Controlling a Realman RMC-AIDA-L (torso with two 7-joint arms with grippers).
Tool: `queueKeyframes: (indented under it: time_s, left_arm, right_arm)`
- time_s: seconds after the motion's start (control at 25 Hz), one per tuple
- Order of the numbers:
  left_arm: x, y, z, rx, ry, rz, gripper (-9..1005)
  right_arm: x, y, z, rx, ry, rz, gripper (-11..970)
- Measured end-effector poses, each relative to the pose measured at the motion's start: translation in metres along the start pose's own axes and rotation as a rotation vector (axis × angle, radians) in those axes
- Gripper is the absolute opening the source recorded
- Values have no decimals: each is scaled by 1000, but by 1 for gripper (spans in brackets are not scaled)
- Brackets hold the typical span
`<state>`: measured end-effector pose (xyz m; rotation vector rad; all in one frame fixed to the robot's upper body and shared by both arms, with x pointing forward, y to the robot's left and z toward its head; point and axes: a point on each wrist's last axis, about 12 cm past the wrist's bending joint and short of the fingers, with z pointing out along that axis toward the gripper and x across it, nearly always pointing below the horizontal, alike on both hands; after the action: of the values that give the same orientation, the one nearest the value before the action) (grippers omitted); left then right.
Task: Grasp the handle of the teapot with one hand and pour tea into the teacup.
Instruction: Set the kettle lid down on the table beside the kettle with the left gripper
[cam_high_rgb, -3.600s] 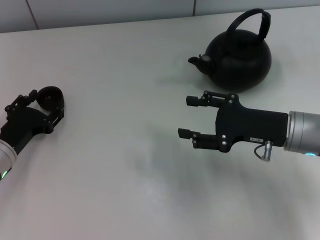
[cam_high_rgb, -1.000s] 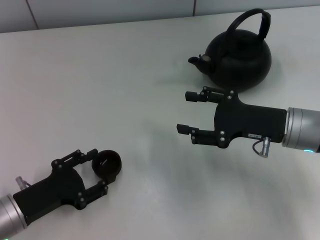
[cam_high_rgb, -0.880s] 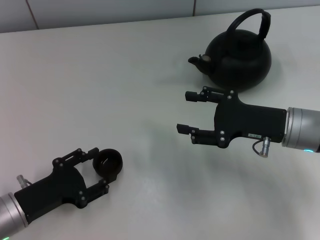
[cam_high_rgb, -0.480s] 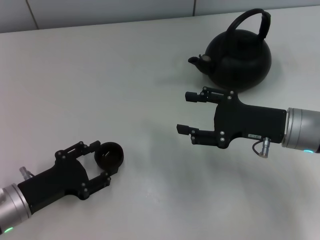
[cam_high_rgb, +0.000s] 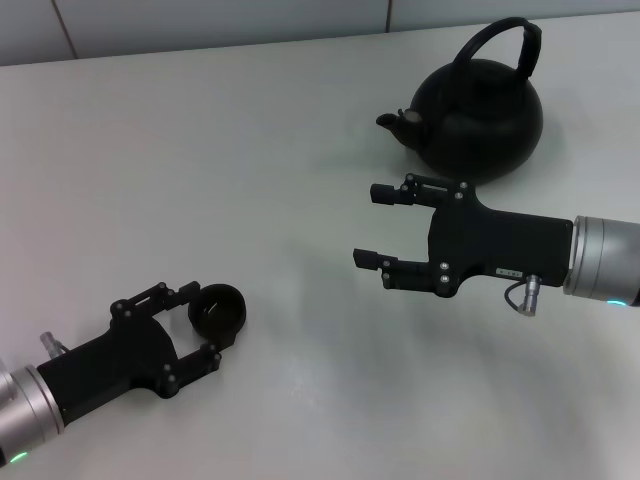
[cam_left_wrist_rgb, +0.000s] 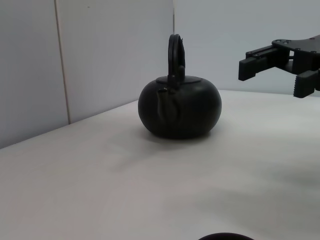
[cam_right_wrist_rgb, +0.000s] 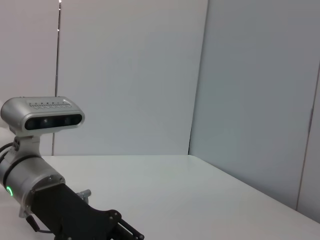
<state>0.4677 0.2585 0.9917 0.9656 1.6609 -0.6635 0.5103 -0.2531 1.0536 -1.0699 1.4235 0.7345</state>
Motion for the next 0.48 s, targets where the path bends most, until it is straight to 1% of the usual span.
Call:
queueKeyframes:
  time_s: [0.48]
  left_arm:
    - [-1,1,1,1,0,3,788]
  right_arm:
    - [0,0,1,0,-2,-1,716]
